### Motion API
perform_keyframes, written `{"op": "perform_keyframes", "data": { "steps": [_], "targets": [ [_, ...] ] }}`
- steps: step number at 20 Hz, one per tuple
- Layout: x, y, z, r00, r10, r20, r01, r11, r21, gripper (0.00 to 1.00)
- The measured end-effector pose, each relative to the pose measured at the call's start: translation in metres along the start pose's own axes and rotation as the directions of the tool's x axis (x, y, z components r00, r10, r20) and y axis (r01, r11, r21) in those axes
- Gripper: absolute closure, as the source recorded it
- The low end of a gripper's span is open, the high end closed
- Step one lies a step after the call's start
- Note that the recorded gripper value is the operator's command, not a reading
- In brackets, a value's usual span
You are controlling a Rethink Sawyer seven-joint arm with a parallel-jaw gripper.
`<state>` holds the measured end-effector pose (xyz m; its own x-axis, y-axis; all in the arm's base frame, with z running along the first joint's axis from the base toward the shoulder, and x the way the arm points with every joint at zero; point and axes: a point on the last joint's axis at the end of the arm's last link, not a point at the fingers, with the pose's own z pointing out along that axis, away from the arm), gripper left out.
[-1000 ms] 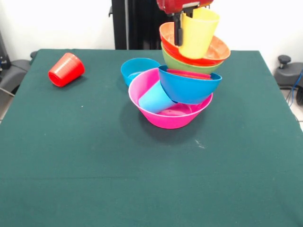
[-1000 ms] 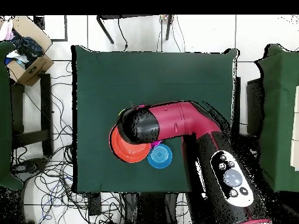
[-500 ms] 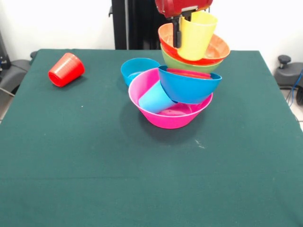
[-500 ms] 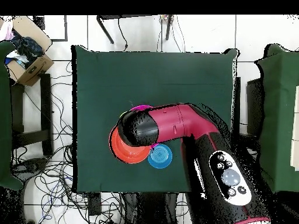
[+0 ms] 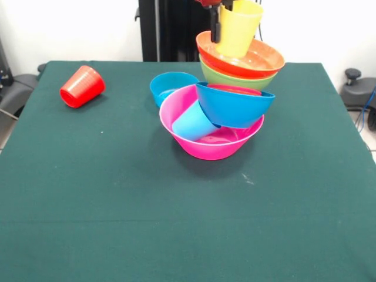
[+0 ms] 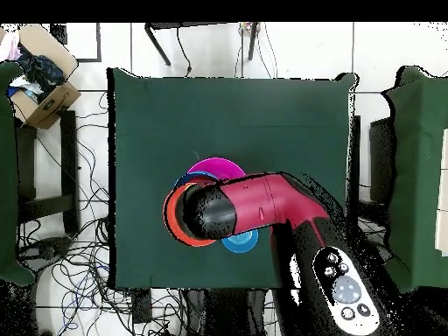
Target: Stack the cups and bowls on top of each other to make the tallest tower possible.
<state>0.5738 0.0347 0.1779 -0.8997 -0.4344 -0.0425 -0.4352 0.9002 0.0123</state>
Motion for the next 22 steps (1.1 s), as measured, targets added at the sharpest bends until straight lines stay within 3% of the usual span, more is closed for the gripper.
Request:
{"op": "perform_keyframes", "data": {
  "steps": [10, 15, 22],
  "targets": [
    [0.020, 0.014, -0.007, 0.9995, -0.021, -0.024, 0.021, 0.9997, 0.013, 1.00],
    [0.015, 0.017, -0.006, 0.9996, -0.027, 0.005, 0.027, 0.9995, 0.017, 1.00],
    [0.005, 0.029, 0.008, 0.9952, -0.057, 0.080, 0.055, 0.9981, 0.026, 1.00]
  ]
}}
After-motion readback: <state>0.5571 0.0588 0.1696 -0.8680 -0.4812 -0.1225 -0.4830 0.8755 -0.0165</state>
